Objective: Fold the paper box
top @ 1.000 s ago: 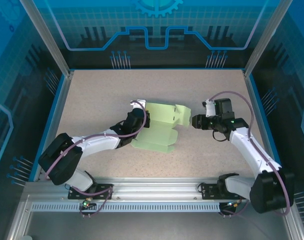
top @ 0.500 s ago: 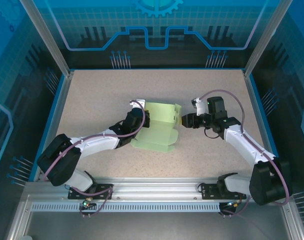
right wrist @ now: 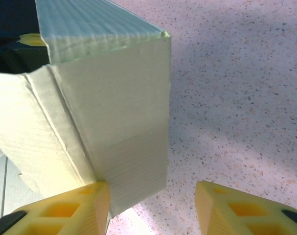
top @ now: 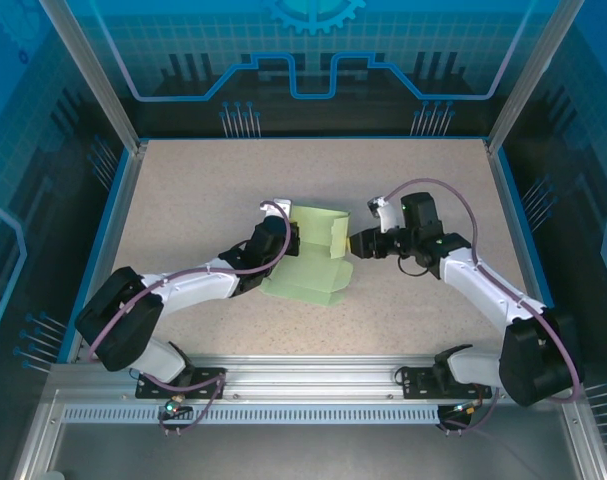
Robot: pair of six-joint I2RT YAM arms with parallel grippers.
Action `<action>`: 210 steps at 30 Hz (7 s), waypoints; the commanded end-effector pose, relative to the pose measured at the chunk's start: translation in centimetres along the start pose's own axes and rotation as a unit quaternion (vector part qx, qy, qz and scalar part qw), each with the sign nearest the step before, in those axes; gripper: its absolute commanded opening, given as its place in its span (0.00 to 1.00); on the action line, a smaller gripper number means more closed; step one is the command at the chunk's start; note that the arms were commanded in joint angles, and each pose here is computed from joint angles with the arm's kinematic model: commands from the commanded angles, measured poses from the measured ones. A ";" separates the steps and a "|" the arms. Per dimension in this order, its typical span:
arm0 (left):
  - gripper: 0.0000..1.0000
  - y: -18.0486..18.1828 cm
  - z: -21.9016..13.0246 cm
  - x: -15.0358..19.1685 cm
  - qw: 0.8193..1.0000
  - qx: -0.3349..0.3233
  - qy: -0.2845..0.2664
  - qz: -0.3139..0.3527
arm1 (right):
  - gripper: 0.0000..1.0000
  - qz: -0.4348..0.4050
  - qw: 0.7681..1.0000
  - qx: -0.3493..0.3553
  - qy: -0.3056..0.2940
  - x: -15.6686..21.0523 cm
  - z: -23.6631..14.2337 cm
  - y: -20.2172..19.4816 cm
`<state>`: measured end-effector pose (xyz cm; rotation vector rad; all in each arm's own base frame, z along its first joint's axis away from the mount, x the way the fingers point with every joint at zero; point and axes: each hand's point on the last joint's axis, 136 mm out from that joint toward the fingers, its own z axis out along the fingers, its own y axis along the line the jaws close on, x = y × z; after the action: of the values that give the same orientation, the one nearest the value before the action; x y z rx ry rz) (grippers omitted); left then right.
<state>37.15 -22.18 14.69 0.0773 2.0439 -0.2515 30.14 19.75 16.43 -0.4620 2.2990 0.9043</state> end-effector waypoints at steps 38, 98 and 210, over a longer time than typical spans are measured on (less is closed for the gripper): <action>0.02 -0.7 -0.7 -0.8 1.000 0.013 -0.010 -0.005 | 0.44 -0.025 0.997 0.068 0.010 -1.3 0.9 0.0; 0.01 -1.0 -0.7 -0.6 1.000 0.006 -0.009 0.007 | 0.33 -0.018 0.934 0.344 0.096 1.8 2.8 -4.4; 0.01 1.2 1.6 3.8 0.993 -0.017 0.108 0.052 | 0.60 -0.026 0.983 0.184 0.016 -5.4 -1.4 2.6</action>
<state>36.73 -21.95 11.67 0.1502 2.1528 -0.1564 33.10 21.08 19.40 -0.3335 2.4648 0.2816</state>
